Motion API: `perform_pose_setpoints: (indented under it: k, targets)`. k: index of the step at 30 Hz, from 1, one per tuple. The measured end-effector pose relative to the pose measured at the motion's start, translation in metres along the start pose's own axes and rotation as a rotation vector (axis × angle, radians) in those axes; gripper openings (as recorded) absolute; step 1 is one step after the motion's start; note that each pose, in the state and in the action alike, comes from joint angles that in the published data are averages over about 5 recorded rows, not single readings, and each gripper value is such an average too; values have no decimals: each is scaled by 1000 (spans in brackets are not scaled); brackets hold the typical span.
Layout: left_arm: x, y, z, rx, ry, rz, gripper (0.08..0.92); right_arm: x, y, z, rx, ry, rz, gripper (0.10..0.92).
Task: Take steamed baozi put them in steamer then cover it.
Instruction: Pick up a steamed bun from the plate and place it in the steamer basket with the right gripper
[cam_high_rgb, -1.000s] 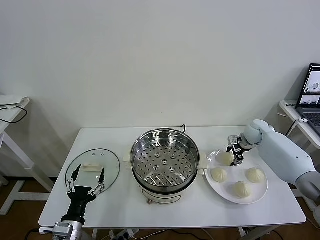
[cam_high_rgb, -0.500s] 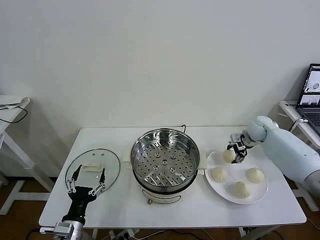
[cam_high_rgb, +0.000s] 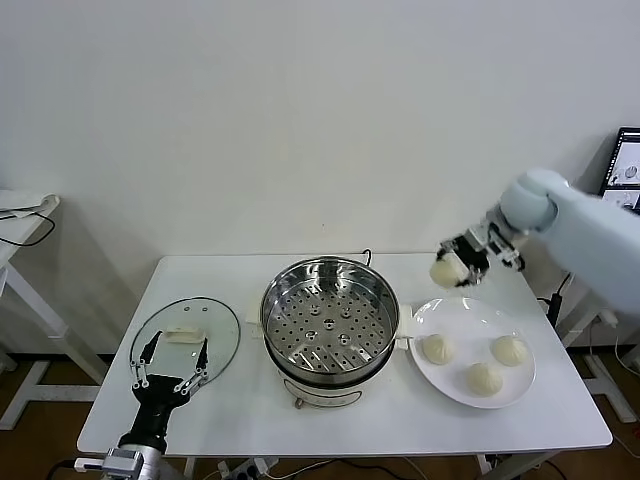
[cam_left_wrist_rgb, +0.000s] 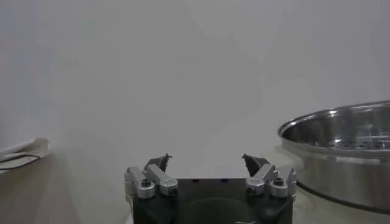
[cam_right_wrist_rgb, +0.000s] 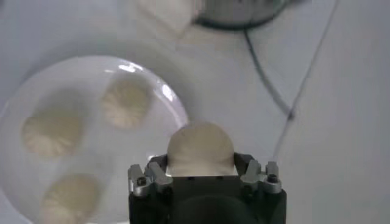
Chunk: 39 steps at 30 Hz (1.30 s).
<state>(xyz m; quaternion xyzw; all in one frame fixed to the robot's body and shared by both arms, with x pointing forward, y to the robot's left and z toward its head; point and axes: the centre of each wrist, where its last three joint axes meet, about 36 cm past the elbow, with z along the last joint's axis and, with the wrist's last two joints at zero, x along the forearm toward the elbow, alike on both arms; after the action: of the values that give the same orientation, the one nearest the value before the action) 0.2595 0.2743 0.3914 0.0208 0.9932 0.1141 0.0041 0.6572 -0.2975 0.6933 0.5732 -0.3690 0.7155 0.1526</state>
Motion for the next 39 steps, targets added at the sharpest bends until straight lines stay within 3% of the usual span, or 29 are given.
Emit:
perform_pose_setpoints:
  k: [8, 19, 39]
  targets:
    - [0, 3, -2, -9, -7, 1, 823, 17, -66, -59, 322, -27, -11, 712]
    - [-4, 11, 0, -29, -11, -2, 823, -3, -135, -124, 638, -66, -41, 712]
    - [-8, 18, 8, -40, 1, -8, 823, -98, -156, -152, 768, -157, -103, 712]
